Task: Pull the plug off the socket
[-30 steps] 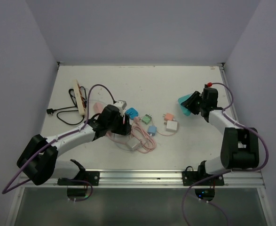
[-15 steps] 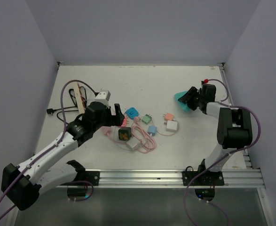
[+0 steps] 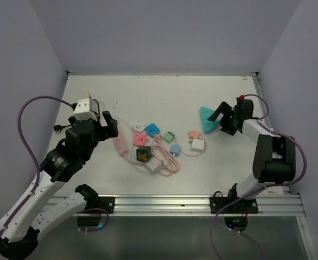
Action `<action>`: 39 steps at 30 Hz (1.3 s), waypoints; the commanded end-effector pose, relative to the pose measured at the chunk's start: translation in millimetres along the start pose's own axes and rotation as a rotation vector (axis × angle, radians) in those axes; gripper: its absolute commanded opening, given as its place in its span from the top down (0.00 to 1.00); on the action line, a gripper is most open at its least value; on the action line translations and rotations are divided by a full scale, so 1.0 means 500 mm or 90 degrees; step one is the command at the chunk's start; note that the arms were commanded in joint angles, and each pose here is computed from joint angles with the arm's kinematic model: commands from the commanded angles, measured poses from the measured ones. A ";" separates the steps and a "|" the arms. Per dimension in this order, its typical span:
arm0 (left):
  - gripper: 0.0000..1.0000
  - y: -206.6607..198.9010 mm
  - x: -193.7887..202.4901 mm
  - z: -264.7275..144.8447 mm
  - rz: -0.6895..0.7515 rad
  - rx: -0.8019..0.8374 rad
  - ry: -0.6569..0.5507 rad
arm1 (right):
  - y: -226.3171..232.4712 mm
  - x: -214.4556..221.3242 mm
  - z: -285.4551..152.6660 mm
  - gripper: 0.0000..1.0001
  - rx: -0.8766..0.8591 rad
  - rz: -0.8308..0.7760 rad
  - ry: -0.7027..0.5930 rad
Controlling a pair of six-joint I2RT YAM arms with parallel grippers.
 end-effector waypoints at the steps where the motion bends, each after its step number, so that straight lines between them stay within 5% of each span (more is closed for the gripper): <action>1: 0.00 0.047 -0.050 -0.037 0.025 -0.065 -0.036 | -0.009 -0.022 -0.088 0.01 0.068 -0.015 -0.040; 6: 0.00 0.077 -0.115 -0.085 0.027 -0.099 -0.082 | 0.022 -0.071 -0.226 0.01 0.108 -0.029 -0.118; 15: 0.00 0.140 -0.238 -0.198 0.032 -0.158 -0.181 | 0.154 -0.209 -0.595 0.01 0.077 -0.138 -0.410; 21: 0.00 0.199 -0.308 -0.297 0.009 -0.202 -0.257 | 0.189 -0.215 -0.770 0.01 0.070 -0.188 -0.540; 30: 0.00 0.273 -0.347 -0.404 -0.026 -0.244 -0.330 | 0.220 -0.199 -0.873 0.01 0.041 -0.224 -0.611; 39: 0.00 0.309 -0.340 -0.448 -0.054 -0.258 -0.343 | 0.242 -0.205 -0.868 0.01 0.016 -0.236 -0.606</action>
Point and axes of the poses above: each gripper's point midway between its finger pads, its own z axis out along the fingers, its own y axis along the line the jaws close on, x = y × z, the point moved 1 cm from there along -z, back along the fingers, and after that the axes turned 1 degree about z, right-handed, at the moved point
